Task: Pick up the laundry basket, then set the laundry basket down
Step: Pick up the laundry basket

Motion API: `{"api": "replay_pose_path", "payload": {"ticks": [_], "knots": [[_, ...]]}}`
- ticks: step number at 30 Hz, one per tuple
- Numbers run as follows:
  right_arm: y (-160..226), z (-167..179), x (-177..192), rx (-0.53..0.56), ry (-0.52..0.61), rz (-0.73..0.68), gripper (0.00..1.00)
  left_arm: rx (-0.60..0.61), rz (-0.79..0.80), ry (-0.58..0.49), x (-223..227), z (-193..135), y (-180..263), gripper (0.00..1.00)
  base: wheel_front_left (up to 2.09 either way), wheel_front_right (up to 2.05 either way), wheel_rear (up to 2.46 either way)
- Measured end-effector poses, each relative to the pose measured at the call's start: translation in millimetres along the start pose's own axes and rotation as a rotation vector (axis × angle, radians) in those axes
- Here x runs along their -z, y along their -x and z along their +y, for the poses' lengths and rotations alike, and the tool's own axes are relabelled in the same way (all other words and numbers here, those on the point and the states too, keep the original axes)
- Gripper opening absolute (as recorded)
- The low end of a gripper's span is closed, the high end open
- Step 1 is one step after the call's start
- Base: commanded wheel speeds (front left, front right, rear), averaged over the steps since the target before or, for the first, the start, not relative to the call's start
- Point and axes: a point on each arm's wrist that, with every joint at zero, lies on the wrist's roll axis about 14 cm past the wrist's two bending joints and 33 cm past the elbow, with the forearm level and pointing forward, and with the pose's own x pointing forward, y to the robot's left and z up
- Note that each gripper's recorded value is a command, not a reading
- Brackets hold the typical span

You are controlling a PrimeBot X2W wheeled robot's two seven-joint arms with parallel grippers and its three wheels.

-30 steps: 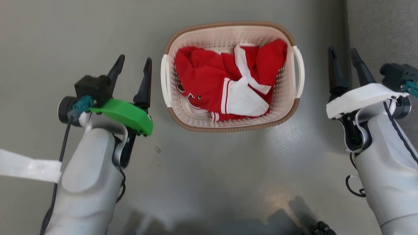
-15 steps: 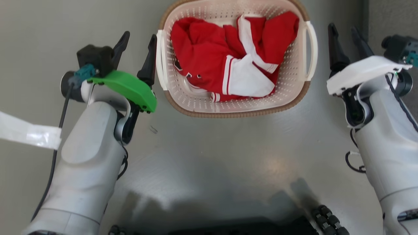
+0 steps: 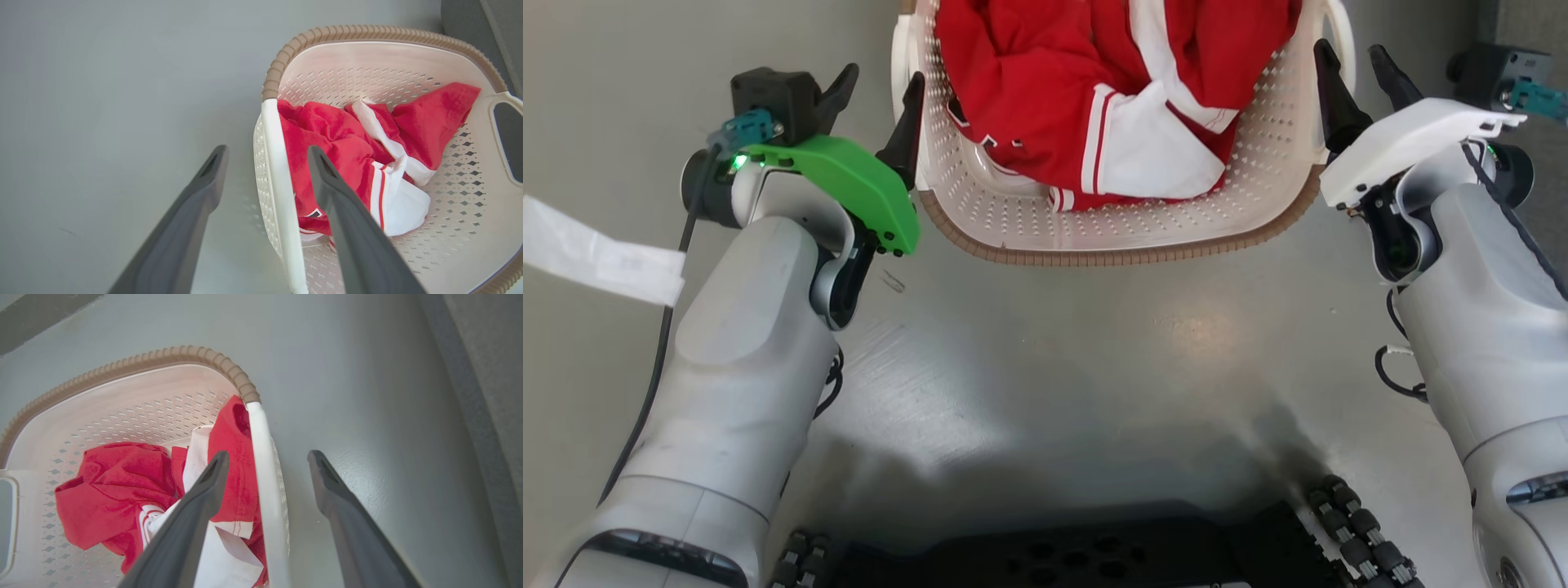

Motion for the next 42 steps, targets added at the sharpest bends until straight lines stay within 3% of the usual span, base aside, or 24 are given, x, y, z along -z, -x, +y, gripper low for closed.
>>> {"api": "replay_pose_path", "payload": {"ticks": [27, 28, 29, 30, 31, 32, 33, 42], "knots": [[-31.7, -8.8, 40.0, 0.024, -0.008, 0.131, 1.0, 0.013, 0.182, 0.065, 48.7, 9.3, -31.8, 1.0, 0.0, 0.0, 0.0], [-32.2, -8.5, 39.9, 0.023, -0.007, 0.132, 0.91, 0.014, 0.183, 0.062, 48.8, 9.1, -32.2, 1.0, 0.0, 0.0, 0.0], [-32.6, -8.2, 39.6, 0.022, -0.006, 0.131, 0.69, 0.015, 0.184, 0.06, 48.8, 8.8, -32.8, 1.0, 0.0, 0.0, 0.0], [-33.1, -8.2, 38.9, 0.022, -0.004, 0.127, 0.48, 0.015, 0.184, 0.065, 48.4, 8.6, -33.4, 0.91, 0.0, 0.0, 0.0], [-33.6, -8.1, 38.6, 0.022, -0.002, 0.128, 0.33, 0.015, 0.184, 0.071, 48.0, 8.5, -34.0, 0.69, 0.0, 0.0, 0.0], [-34.1, -8.0, 38.2, 0.021, -0.001, 0.128, 0.21, 0.015, 0.184, 0.075, 48.1, 8.3, -34.4, 0.28, 0.0, 0.0, 0.0], [-34.4, -7.9, 38.2, 0.021, 0.0, 0.128, 0.02, 0.016, 0.185, 0.075, 48.3, 8.0, -34.6, 0.0, 0.0, 0.0, 0.0], [-34.3, 4.7, 36.3, -0.009, 0.0, 0.118, 0.0, 0.006, 0.179, 0.08, 43.0, 4.7, -36.1, 0.0, 0.0, 0.0, 0.0]]}}
